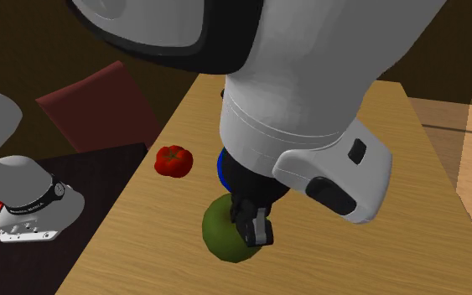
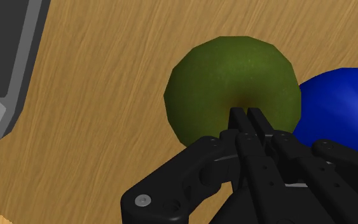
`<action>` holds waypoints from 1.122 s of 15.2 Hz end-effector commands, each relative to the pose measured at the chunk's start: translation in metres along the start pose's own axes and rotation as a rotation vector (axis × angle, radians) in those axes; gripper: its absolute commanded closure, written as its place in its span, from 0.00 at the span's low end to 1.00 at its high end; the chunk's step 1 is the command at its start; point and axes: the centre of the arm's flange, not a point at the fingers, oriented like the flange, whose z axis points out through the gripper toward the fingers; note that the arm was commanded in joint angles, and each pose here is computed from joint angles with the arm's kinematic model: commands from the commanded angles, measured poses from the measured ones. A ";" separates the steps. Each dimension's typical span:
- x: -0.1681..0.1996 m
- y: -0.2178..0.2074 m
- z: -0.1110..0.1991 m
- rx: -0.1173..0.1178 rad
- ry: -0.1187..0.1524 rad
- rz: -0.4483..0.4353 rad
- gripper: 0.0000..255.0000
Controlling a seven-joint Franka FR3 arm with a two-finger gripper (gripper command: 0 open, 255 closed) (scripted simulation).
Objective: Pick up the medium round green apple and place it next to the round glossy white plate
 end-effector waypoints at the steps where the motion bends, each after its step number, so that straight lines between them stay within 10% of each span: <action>1: -0.001 0.000 -0.010 0.000 0.000 0.000 1.00; 6: -0.005 -0.001 -0.036 0.000 0.000 0.000 1.00; 17: 0.003 -0.144 -0.011 0.000 0.000 0.000 1.00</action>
